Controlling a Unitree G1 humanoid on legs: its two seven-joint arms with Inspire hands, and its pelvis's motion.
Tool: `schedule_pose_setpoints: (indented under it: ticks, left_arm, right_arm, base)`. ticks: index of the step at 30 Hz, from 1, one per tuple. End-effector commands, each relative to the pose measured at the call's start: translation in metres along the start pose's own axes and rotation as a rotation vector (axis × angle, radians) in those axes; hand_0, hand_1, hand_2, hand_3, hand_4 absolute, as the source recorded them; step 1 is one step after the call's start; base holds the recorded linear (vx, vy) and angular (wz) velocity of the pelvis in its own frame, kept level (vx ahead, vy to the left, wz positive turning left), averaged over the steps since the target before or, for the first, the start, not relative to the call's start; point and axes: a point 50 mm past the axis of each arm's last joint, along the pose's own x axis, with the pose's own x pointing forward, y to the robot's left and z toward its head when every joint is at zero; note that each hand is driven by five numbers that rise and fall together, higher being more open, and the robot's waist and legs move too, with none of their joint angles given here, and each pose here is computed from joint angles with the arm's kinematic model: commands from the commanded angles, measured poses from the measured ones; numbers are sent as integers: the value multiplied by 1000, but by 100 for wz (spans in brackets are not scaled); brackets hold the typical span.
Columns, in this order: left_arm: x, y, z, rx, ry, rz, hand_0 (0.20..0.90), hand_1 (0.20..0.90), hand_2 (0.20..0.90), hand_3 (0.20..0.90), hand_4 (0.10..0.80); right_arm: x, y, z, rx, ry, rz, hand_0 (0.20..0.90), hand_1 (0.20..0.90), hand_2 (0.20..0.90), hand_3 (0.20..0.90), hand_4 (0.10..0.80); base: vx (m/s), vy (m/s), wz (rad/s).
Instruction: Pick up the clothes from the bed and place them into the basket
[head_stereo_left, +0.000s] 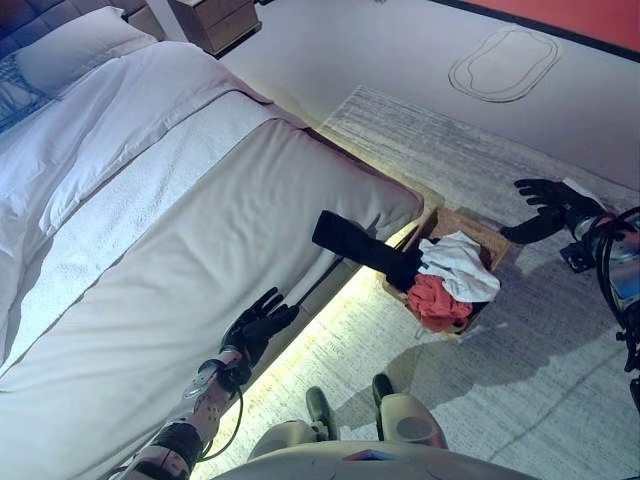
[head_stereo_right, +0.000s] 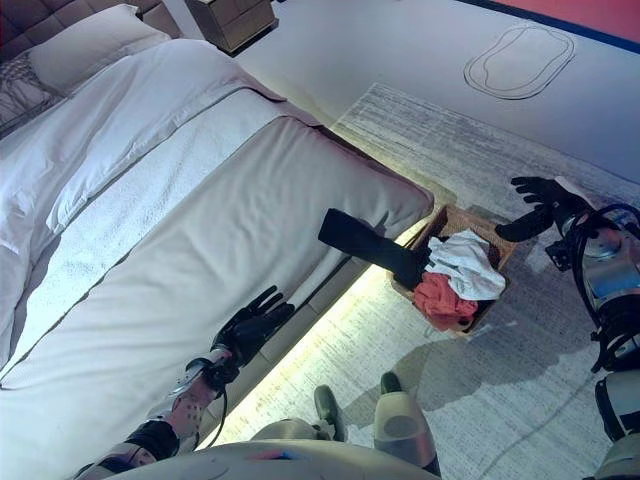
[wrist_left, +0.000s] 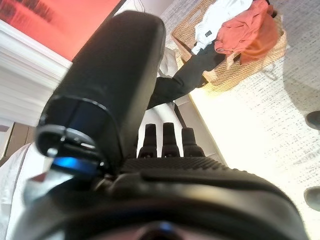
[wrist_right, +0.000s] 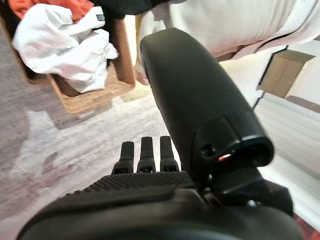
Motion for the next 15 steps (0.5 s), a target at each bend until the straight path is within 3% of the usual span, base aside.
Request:
schedule_pose_setpoints:
  ticks: [1,9,11,15]
  left_arm:
    - [2,5,21,36,-81,-1,900,900,900,900,800]
    - [-6,23,6,44,16,102,900,900,900,900,800]
    - [-8,24,-5,9,50,120,900,900,900,900,800]
    - [-10,19,-26,-37,76,149,900,900,900,900,800]
  right_arm:
    - [-4,-22,36,27,-206,-114,900,900,900,900,800]
    - [-11,21,67,147,-408,-86,900,900,900,900,800]
    - [-30,72,62,257,-497,-39,900,900,900,900,800]
    - [-58,141,33,464,-466,-11,900,900,900,900,800]
  base:
    - [48,1,3]
    - [30,-14,11]
    - [22,8,22]
    - [30,14,21]
